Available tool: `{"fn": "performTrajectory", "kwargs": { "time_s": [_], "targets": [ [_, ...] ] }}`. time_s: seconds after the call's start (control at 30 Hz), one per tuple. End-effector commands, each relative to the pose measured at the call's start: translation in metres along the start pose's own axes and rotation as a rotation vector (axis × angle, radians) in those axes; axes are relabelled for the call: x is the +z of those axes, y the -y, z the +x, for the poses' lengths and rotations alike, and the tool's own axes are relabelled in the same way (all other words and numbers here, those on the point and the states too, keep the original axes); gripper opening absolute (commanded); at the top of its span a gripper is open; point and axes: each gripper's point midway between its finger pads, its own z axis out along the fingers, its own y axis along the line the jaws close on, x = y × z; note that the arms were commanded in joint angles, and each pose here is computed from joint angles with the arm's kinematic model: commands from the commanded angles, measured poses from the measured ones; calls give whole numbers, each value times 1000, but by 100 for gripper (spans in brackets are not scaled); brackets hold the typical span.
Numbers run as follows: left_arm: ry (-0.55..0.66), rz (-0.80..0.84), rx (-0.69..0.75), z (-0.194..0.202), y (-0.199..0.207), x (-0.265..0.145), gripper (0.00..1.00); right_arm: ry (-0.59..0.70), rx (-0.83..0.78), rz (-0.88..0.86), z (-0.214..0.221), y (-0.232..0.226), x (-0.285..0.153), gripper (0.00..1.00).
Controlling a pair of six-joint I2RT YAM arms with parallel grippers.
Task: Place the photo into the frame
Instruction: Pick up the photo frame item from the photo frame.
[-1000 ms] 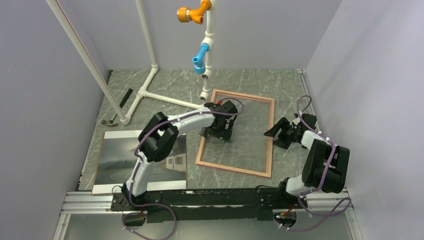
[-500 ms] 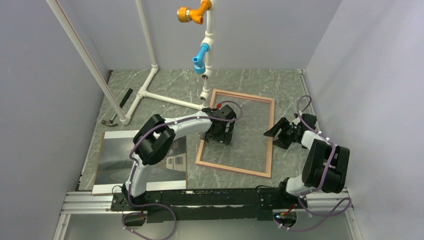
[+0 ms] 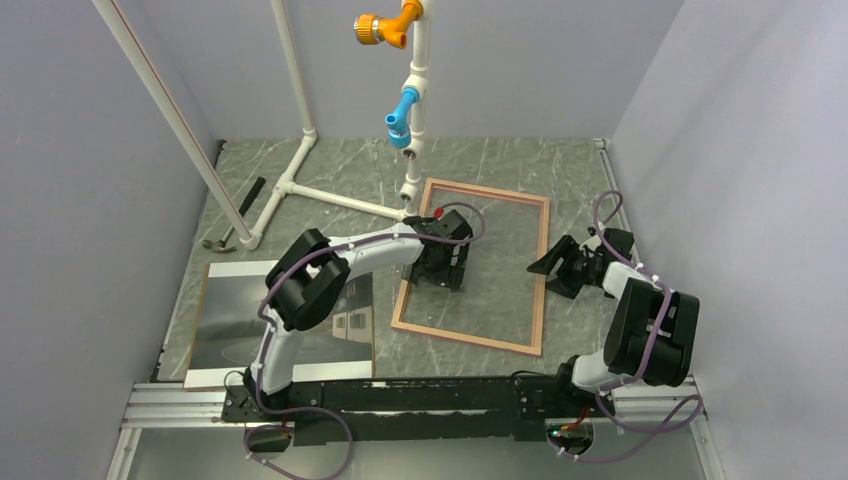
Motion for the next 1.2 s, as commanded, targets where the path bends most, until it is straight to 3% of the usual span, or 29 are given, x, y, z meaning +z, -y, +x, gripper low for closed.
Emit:
{"fn": "performTrajectory", "kwargs": {
  "time_s": [0.0,0.2,0.33,0.5,0.83,1.17],
  "targets": [
    [-31,248,6,15,43,5,95,-32,-6,-120,9,-22,-3,69],
    [-12,373,25,18,58,-1,92,-22,-27,-202,5,-38,-10,68],
    [-14,344,10,18,49,1,92,0,-40,-209,0,-42,-17,67],
    [-19,331,0,19,43,4,92,33,-56,-255,-8,-53,-30,55],
    [-22,323,-1,20,38,6,91,69,-85,-344,-9,-72,-44,48],
    [40,336,-7,9,34,-12,92,84,-92,-277,-16,-68,-46,6]
  ]
}}
